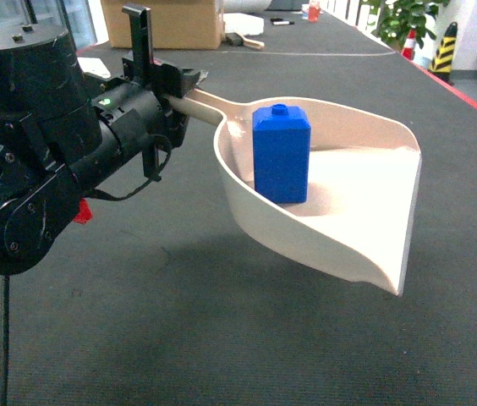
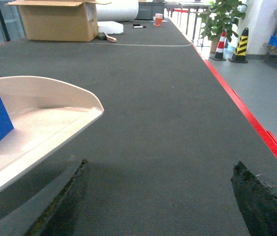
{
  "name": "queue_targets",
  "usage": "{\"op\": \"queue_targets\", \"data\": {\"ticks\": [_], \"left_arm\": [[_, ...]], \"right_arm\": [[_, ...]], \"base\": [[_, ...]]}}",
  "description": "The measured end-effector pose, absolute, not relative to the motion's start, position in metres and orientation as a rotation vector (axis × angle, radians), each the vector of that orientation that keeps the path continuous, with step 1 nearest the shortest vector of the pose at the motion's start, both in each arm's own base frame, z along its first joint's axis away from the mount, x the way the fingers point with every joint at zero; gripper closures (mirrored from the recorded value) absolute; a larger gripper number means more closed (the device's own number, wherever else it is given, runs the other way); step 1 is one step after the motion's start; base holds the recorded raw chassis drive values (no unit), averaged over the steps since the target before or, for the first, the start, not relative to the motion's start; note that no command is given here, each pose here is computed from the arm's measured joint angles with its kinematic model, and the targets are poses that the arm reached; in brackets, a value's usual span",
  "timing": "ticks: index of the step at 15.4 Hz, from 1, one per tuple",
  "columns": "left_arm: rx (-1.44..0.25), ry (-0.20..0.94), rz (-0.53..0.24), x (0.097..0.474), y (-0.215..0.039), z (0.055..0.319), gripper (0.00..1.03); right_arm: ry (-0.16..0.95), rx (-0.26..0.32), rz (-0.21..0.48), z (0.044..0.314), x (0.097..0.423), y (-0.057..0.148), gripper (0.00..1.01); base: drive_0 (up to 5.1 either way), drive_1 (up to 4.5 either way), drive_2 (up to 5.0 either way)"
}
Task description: Place part in tray to right shelf
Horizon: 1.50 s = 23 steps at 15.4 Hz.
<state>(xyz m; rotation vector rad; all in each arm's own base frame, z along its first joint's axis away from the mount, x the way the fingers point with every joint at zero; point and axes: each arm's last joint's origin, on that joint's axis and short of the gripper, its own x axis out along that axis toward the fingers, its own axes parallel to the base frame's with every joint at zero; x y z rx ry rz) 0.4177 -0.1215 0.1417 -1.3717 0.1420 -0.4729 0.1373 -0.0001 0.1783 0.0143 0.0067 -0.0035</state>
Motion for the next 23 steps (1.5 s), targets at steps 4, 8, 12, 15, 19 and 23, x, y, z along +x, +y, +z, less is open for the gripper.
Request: {"op": "queue_targets", "data": {"ticks": [4,8,12,15,19,23], "left_arm": [[-1.372,0.135,-0.465,0.4185,-0.1187,0.1417,0.9],[-1.371,0.139,-0.466,0.4181,-0.1203,0.1415,0.9],[-1.37,0.136,-0.474,0.4179,-0.1207,0.1421,0.9],[-1.37,0.138,-0.473,0.4179,-0.1207,0.1419,0.9],[-1.37,0.137,-0.473,0.418,-0.1207,0.1421,0.9],[-1.37,0.139,-0.472,0.418,-0.1207,0.1419,0.9]], "right_arm": [[0.006,0.014,-0.003,0.1783,0.1373,-0.0001,0.03],[0.005,0.014,-0.003,0.1782,0.1372,-0.0001,0.03],[0.006,0.014,-0.003,0.1781,0.1373,-0.0001,0.03],[0.006,0.014,-0.003,0.1781,0.1373,-0.0001,0.03],[0.007,0.014,-0.003,0.1781,0.1373,-0.0001,0.03],[0.006,0.014,-0.003,0.1781,0.1373,-0.0001,0.03]], "base": [[4.8,-2.6,-2.6],[5.0,-2.41,-2.4],[5.1,-2.33,-2.3],[5.0,-2.45,-2.4],[5.0,-2.42,-2.4],[5.0,-2.34,-2.3]]}}
